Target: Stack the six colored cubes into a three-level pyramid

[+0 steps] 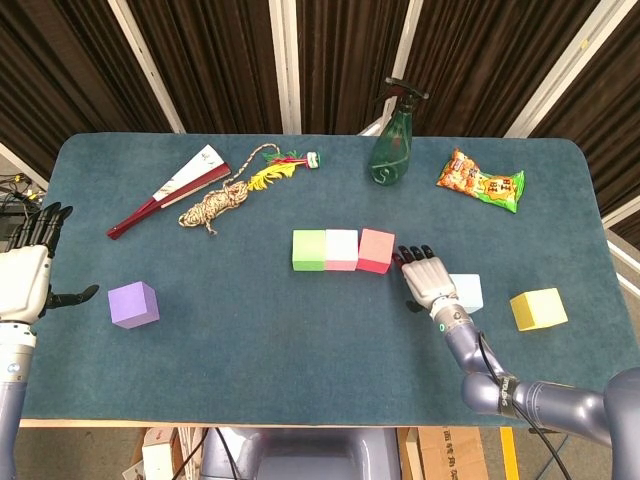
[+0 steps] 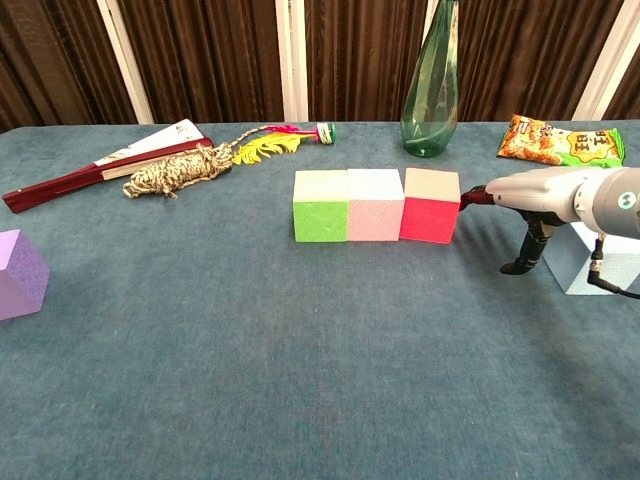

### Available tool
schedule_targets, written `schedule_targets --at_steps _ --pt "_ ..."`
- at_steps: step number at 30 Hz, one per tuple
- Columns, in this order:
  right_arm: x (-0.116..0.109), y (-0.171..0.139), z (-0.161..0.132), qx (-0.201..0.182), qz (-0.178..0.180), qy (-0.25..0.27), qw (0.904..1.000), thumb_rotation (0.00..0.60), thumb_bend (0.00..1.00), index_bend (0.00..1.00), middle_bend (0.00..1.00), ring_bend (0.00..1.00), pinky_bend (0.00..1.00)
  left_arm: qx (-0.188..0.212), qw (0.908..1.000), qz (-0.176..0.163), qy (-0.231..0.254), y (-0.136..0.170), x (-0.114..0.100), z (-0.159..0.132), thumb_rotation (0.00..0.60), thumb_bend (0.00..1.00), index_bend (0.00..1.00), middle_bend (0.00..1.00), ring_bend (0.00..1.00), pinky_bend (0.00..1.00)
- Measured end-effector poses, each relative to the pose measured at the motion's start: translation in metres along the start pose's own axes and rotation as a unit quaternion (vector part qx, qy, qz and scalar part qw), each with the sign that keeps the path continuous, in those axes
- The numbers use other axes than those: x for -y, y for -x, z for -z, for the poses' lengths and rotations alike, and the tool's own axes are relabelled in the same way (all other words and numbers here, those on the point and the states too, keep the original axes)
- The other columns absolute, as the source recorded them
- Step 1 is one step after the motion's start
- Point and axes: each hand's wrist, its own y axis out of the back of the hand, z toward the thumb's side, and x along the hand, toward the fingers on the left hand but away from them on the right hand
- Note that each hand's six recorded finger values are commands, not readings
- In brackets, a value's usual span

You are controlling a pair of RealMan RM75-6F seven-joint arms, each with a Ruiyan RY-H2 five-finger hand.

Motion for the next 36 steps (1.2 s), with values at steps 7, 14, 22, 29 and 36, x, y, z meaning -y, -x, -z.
schedule_targets --at_steps 7,14,22,29,36 --pt "0.0 0.0 -0.003 -0.005 -0.001 0.001 1.0 0.6 0.3 0.1 0.04 0.0 0.0 0.0 1.0 0.001 0.0 0.0 0.0 0.0 0.6 0.13 0.0 0.0 0.01 0.08" --pt "0.002 0.002 -0.005 -0.005 -0.003 -0.002 1.0 0.6 0.3 0.1 0.04 0.0 0.0 -0.001 1.0 0.0 0.002 0.0 -0.001 0.001 0.6 0.13 0.0 0.0 0.01 0.08" --pt "0.002 0.002 -0.006 -0.005 -0.005 -0.003 1.0 0.6 0.3 0.08 0.04 0.0 0.0 -0.002 1.0 0.002 0.003 0.0 0.0 0.001 0.6 0.13 0.0 0.0 0.01 0.08" --pt "-0.002 0.0 -0.001 0.005 0.002 0.0 1.0 0.6 0.3 0.0 0.03 0.0 0.0 -0.003 1.0 0.001 0.005 0.0 -0.002 0.002 0.6 0.13 0.0 0.0 0.01 0.08" --pt "-0.014 -0.006 0.006 0.022 0.026 0.017 0.9993 0.6 0.3 0.0 0.03 0.0 0.0 -0.002 1.0 0.001 0.008 0.001 -0.003 0.002 0.6 0.13 0.0 0.0 0.01 0.08"
